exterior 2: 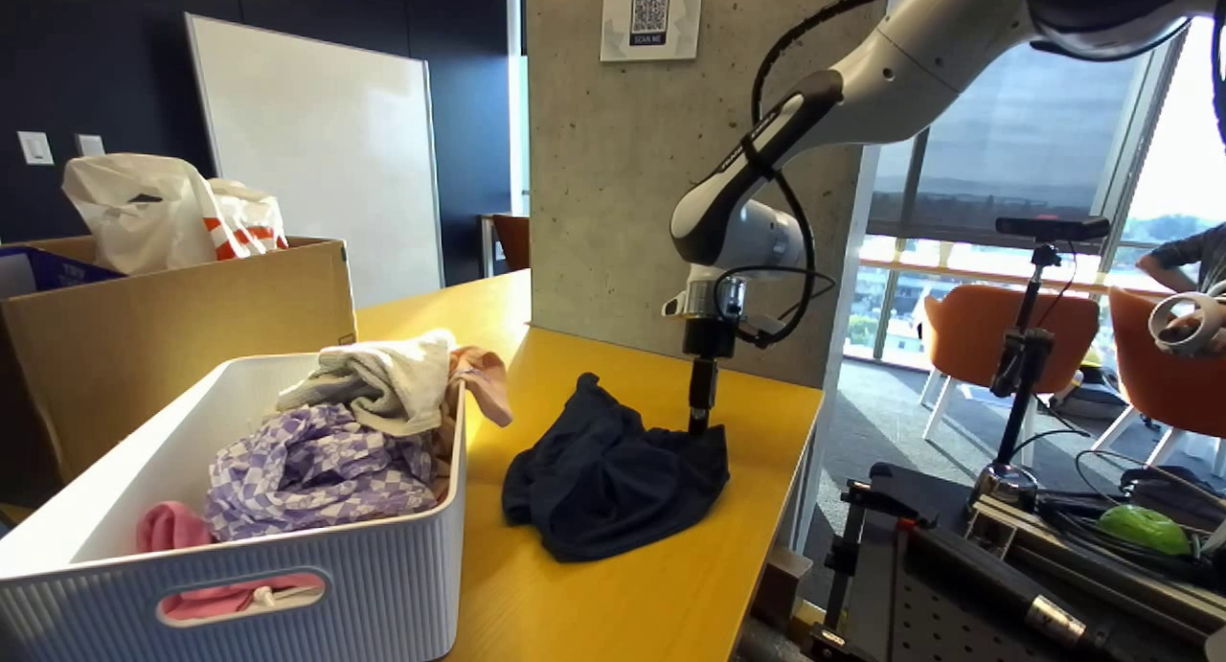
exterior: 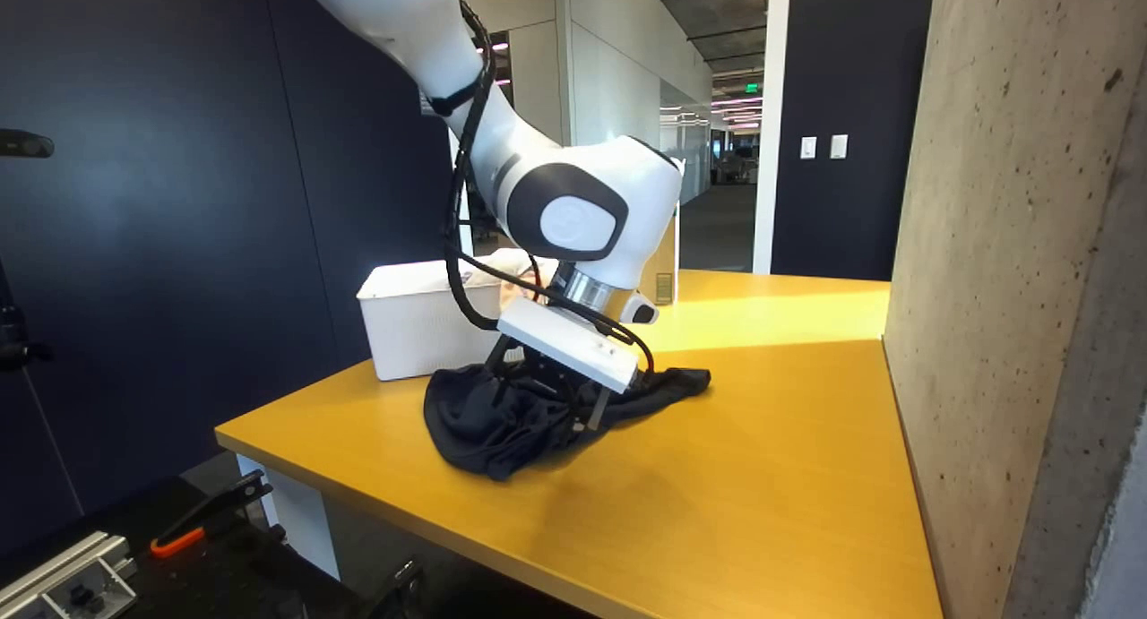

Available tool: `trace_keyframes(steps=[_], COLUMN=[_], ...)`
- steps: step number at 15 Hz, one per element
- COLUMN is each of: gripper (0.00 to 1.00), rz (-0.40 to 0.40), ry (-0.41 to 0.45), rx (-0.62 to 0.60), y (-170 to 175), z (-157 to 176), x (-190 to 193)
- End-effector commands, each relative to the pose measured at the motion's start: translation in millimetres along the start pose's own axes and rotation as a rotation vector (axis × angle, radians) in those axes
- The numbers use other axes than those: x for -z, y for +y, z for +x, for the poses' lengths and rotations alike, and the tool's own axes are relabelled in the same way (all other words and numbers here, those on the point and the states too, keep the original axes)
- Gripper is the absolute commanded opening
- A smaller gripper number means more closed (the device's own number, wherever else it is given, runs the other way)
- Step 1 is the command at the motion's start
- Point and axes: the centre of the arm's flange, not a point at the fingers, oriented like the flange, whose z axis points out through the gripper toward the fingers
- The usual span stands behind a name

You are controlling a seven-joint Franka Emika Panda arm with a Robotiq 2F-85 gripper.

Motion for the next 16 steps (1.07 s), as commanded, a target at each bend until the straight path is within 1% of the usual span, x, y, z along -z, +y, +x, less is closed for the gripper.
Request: trace_keyframes(steps=[1,2,3,6,8,10,11,12,13,15,16], gripper=[0.75,0.72,0.65,0.40,0.27,0.12,0.37,0.49,0.50,0.63,0.71], rz=[0.043,0.045,0.048,0.056,0.064,0.072,0.069,0.071,0.073,0.085,0.089], ry=[0.015,0.016,0.016,0.010,-0.007,-0.013,-0.025,-0.024,-0.024,-0.027,-0.030], rx=[0.021,0.024,0.025,0.029,0.018,0.001,-0.009,-0.014,-0.020,-0.023,-0.020], y=[8.5,4.7,-0.6,-15.9,-21.7,-21.8,-22.2,-22.6,-23.6,-28.0,-31.5], z=[22.7,23.4,22.4,14.6,7.0,-1.7,-5.4,-8.3,-11.9,-16.3,-19.4], x=[-7.4,-9.7,-11.1,-16.1,-18.1,-15.2,-15.2,-14.5,-12.1,-10.0,-8.8])
